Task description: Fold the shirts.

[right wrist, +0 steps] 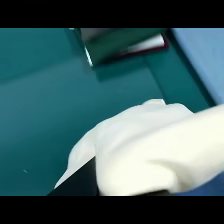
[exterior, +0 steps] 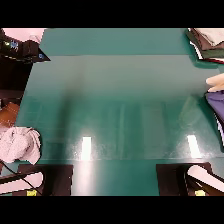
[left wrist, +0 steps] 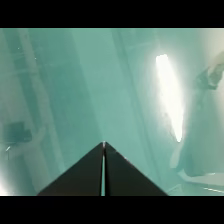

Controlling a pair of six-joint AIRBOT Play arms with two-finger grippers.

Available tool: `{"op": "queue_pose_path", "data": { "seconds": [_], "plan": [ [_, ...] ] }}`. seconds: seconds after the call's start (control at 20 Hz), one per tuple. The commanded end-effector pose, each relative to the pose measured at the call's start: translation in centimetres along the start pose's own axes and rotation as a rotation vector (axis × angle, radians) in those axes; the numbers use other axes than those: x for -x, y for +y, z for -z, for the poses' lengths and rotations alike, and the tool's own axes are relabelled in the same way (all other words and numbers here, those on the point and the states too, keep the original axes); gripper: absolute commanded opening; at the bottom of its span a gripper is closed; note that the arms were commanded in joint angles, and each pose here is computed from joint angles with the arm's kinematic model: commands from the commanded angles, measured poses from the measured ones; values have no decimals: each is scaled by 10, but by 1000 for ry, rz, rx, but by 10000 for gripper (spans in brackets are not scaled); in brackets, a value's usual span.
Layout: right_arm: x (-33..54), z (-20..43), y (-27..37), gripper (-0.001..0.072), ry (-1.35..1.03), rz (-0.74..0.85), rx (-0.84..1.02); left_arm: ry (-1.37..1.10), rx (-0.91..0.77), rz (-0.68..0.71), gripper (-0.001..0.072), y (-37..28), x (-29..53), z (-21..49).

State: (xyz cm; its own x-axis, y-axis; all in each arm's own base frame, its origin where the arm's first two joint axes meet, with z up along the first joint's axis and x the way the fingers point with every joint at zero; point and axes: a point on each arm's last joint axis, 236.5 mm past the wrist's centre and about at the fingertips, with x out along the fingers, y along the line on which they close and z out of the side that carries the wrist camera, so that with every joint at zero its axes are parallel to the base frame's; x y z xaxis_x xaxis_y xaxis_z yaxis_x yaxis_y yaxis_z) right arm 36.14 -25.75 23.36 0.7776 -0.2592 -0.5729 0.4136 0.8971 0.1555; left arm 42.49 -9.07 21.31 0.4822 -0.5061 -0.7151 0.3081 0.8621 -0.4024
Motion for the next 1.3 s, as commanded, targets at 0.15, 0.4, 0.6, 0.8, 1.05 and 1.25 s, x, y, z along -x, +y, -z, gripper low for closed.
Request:
{"op": "queue_pose_path", "data": {
  "seconds": [0.15, 0.4, 0.6, 0.8, 1.05, 1.25],
  "plan": [
    [21, 66, -68, 20, 251, 170, -139, 20, -45, 3, 23, 0, 0, 5],
    [45, 125, -118, 81, 331, 264, -326, 24, -47, 4, 23, -1, 0, 6],
    [65, 173, -153, 412, 359, 343, -471, 29, -47, 5, 23, -1, 0, 7],
    [88, 163, -170, 408, 236, 382, -594, 28, -47, 5, 23, -1, 0, 7],
    [37, 87, -58, 407, 89, -33, -586, 9, -47, 2, 23, 0, 0, 2],
    [11, 93, 90, 406, 259, -350, -378, -8, -43, -1, 23, 0, 0, -2]
  ]
}}
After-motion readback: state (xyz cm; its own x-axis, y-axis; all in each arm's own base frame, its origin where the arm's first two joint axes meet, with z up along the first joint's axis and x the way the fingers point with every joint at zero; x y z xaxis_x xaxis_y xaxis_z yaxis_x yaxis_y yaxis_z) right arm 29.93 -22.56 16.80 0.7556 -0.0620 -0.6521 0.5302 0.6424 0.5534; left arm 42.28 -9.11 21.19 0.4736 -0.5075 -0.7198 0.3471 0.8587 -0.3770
